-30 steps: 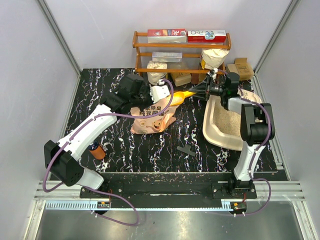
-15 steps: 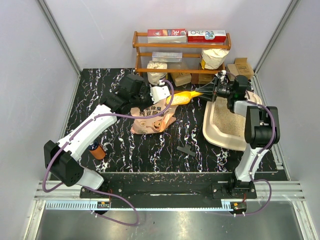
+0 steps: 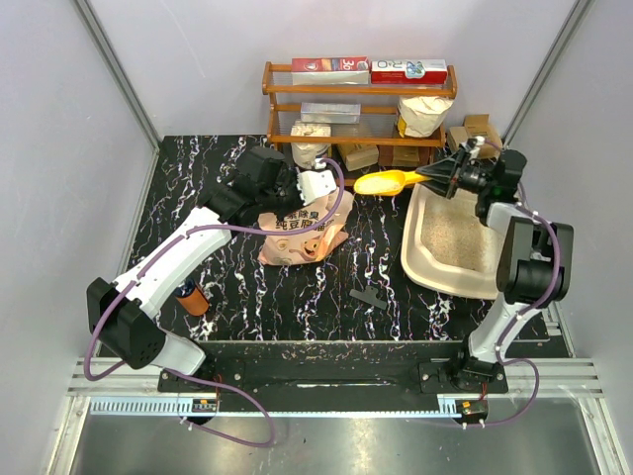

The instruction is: Fill the litter box with clean litter

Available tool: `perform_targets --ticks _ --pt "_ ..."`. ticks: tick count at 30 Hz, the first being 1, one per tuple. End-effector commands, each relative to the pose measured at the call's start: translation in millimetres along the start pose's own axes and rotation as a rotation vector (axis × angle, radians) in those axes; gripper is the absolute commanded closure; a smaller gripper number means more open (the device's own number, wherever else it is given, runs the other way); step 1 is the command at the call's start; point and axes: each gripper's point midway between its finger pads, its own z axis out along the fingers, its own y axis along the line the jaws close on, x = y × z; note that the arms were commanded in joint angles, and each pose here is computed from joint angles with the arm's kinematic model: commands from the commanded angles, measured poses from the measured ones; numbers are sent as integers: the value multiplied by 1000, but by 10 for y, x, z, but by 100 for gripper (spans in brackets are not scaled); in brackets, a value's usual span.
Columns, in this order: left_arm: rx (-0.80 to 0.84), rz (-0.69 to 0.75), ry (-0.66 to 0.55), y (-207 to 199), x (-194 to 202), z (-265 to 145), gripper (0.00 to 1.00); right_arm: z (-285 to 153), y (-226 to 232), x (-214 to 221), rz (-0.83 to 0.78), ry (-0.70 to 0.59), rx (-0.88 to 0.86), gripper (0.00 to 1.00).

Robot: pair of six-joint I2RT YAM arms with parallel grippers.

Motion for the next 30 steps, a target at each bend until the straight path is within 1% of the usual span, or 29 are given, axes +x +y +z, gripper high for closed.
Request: perform_targets --ticks 1,6,12,16,23,24,25,27,28,30 --pt "-167 62 -256 439 -786 -413 100 -330 328 -17 -115 -62 -16 100" --pt "-157 58 -259 413 -773 -379 100 -732 346 -186 -117 -191 0 100" --pt "-136 37 -275 395 -808 -317 100 -1135 325 -203 -113 -300 12 100" --pt "-122 30 -284 388 -836 -280 100 -1492 257 -256 -114 -403 28 100" --pt "-120 29 -298 388 -858 -259 100 -1878 184 -297 -141 -537 60 100" --pt "-117 28 -294 377 -843 -254 100 -1910 192 -295 -152 -552 67 100" --pt "-116 27 -295 372 -840 -248 100 -1945 145 -302 -131 -575 76 100" --pt "-115 26 -294 358 -823 -243 100 -2019 125 -293 -157 -609 97 100" --pt "-117 26 -296 359 -824 -244 100 -2045 70 -294 -125 -633 111 100" --pt "-115 24 -295 345 -807 -240 100 -2097 52 -268 -187 -662 164 100"
